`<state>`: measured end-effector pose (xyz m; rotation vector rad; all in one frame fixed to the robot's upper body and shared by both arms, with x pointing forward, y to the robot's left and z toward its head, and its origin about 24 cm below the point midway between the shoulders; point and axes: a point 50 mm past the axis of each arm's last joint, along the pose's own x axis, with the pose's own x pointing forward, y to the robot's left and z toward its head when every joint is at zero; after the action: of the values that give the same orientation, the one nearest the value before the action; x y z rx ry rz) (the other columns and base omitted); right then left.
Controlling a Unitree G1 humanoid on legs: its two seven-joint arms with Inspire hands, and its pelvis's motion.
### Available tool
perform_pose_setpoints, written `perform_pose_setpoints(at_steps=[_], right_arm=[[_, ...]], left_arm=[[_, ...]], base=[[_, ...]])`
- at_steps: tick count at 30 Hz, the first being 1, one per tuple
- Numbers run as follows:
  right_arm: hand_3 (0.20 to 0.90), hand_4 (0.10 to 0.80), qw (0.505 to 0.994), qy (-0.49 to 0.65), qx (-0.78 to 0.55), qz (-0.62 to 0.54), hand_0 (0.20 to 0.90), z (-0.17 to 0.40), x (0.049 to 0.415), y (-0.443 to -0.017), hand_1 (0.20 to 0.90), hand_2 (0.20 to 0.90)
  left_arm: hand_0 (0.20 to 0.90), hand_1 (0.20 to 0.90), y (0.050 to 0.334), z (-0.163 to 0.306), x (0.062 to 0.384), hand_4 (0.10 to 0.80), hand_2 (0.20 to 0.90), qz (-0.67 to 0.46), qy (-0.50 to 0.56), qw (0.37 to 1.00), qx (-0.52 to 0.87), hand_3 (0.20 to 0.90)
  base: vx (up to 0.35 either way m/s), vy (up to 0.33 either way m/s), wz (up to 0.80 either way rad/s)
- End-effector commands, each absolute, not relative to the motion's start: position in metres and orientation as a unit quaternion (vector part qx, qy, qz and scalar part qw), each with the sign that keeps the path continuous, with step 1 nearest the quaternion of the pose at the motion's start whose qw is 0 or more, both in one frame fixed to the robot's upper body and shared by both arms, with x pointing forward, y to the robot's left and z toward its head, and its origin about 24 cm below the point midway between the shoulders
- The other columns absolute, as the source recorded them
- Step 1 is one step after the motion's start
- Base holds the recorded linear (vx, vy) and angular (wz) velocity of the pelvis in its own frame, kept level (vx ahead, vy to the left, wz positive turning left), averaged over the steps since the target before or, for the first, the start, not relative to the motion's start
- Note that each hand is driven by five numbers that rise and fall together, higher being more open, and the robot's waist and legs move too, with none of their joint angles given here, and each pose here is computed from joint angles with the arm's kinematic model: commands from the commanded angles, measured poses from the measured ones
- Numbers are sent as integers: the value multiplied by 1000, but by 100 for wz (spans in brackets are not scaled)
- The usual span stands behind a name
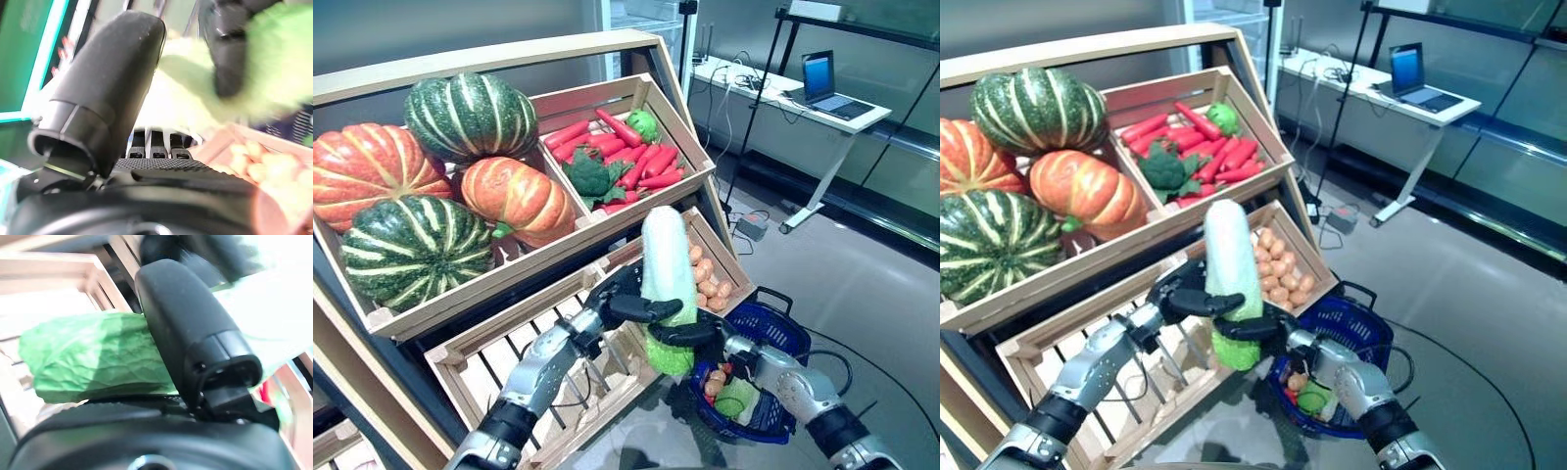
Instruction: Put vegetables into the basket
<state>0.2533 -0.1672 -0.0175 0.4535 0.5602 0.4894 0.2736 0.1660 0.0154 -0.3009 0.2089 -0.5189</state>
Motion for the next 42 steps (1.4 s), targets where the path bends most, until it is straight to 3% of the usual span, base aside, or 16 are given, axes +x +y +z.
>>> perform_pose_setpoints(at_steps=[1, 7, 12, 23, 30, 42], right_arm=[[300, 400, 947, 141, 238, 161, 300, 21, 283, -217, 300, 300], [300, 400, 954, 154, 249, 70, 300, 4, 265, -263, 300, 300], [300, 400, 954, 146, 261, 22, 300, 0, 257, -283, 300, 300], [300, 400, 935, 182, 271, -140, 300, -29, 246, -309, 300, 300], [300, 400, 933, 71, 279, -217, 300, 35, 314, -313, 300, 300], [300, 400, 932, 0, 242, -271, 300, 99, 334, -351, 300, 300]], left_arm=[[900, 900, 210, 43, 295, 800, 900, -169, 9, 974, -150, 900], [900, 900, 243, 30, 291, 800, 900, -72, 15, 986, -150, 900], [900, 900, 254, 26, 289, 800, 900, -43, 15, 988, -149, 900], [900, 900, 239, 18, 276, 800, 900, -51, 10, 981, -185, 900], [900, 900, 214, 54, 304, 800, 900, -87, -64, 968, -227, 900], [900, 900, 197, 92, 310, 800, 900, -120, -132, 953, -243, 900]], base=[[-9, -9, -17], [-5, -14, -7], [-10, -14, -6], [36, -41, -3], [-237, -59, 7], [-122, -11, 21]])
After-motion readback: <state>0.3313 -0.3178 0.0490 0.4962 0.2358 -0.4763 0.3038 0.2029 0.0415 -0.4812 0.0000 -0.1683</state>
